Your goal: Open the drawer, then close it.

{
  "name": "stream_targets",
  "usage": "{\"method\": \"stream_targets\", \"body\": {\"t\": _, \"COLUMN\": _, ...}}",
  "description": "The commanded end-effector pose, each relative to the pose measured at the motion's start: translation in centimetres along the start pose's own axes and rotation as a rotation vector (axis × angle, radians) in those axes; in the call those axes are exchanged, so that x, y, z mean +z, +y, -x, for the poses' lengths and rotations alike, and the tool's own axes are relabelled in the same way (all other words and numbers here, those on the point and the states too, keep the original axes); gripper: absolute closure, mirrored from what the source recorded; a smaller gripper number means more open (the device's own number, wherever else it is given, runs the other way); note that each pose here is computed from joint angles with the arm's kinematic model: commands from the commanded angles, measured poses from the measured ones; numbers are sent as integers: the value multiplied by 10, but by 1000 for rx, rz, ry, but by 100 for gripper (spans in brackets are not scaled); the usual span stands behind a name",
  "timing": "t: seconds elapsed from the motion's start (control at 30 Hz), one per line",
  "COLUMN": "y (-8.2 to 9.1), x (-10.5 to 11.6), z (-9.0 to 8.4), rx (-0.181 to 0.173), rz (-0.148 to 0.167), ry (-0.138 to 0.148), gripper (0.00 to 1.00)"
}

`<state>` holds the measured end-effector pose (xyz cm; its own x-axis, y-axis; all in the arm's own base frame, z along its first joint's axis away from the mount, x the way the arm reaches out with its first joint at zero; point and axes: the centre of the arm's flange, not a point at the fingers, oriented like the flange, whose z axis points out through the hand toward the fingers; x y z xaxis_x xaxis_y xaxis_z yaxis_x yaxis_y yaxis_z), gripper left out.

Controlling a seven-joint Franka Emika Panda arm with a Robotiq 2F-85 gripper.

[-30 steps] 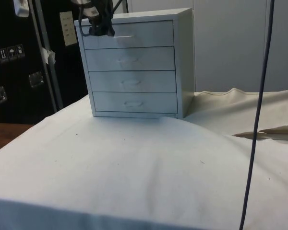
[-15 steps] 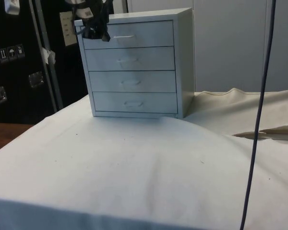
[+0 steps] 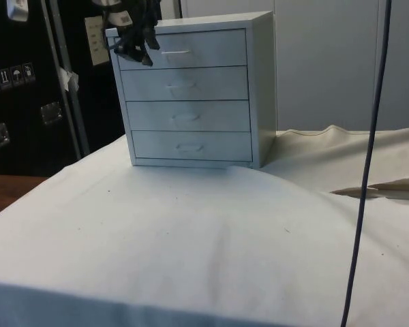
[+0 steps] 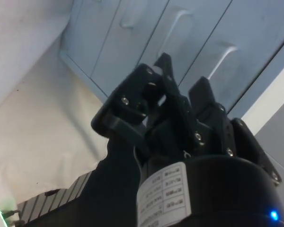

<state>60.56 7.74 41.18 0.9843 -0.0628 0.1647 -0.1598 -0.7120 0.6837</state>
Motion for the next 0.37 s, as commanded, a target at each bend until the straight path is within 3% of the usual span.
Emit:
{"method": "stream_targets", "body": {"t": 0.0, "y": 1, "x": 0, "z": 0, "rx": -1, "rz": 2, "ry": 1, "gripper": 61}}
{"method": "stream_targets", "body": {"t": 0.03, "y": 1, "x": 0, "z": 0, "rx": -1, "rz": 3, "ry": 0, "gripper": 50}}
{"method": "stream_targets", "body": {"t": 0.33, "y": 0, "x": 0, "z": 0, "rx": -1, "rz": 4, "ry": 1, "gripper": 4}}
